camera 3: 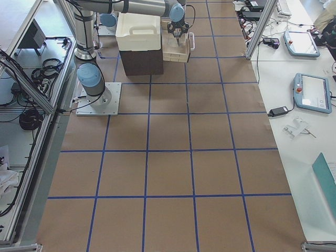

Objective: Put scissors in drawer and close it
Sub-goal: 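Lower the scissors into the open drawer and open the right gripper, then raise the right gripper out of the drawer and withdraw it, then reach the left gripper over the drawer's white handle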

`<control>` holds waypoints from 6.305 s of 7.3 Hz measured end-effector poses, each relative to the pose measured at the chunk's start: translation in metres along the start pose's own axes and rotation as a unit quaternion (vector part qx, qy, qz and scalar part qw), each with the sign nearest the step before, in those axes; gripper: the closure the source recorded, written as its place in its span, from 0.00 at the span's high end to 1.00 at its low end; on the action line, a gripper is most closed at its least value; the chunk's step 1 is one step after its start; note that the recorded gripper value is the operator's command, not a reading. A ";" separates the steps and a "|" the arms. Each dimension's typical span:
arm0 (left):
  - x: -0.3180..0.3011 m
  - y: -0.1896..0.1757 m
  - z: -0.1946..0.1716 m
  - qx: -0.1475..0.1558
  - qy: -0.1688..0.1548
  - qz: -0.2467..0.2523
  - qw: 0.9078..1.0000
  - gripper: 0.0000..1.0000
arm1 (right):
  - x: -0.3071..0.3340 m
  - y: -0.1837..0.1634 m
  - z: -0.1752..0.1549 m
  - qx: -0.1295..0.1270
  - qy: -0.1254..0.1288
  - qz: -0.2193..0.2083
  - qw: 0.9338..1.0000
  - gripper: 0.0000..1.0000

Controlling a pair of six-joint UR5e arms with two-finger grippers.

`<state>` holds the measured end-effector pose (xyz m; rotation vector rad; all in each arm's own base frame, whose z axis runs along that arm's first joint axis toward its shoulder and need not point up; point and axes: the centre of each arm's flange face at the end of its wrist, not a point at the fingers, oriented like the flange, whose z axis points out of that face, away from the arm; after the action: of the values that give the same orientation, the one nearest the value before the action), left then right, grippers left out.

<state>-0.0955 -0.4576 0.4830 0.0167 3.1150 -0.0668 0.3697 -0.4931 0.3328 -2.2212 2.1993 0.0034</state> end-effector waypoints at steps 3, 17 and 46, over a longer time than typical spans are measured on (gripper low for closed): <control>0.000 0.001 -0.001 0.001 -0.002 0.000 1.000 1.00 | -0.002 -0.006 0.006 -0.001 -0.004 -0.002 1.000 0.02; 0.001 0.001 0.004 -0.010 0.004 -0.007 1.000 1.00 | -0.004 -0.009 0.006 0.010 -0.009 0.012 1.000 1.00; 0.229 -0.168 0.235 -0.040 -0.005 -0.022 0.999 1.00 | -0.009 0.249 -0.215 0.054 0.062 0.635 0.768 1.00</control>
<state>-0.3201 -0.6337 0.2495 -0.0526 3.1047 0.0559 0.1183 -0.4895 0.5454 -0.3114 3.1157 -0.2397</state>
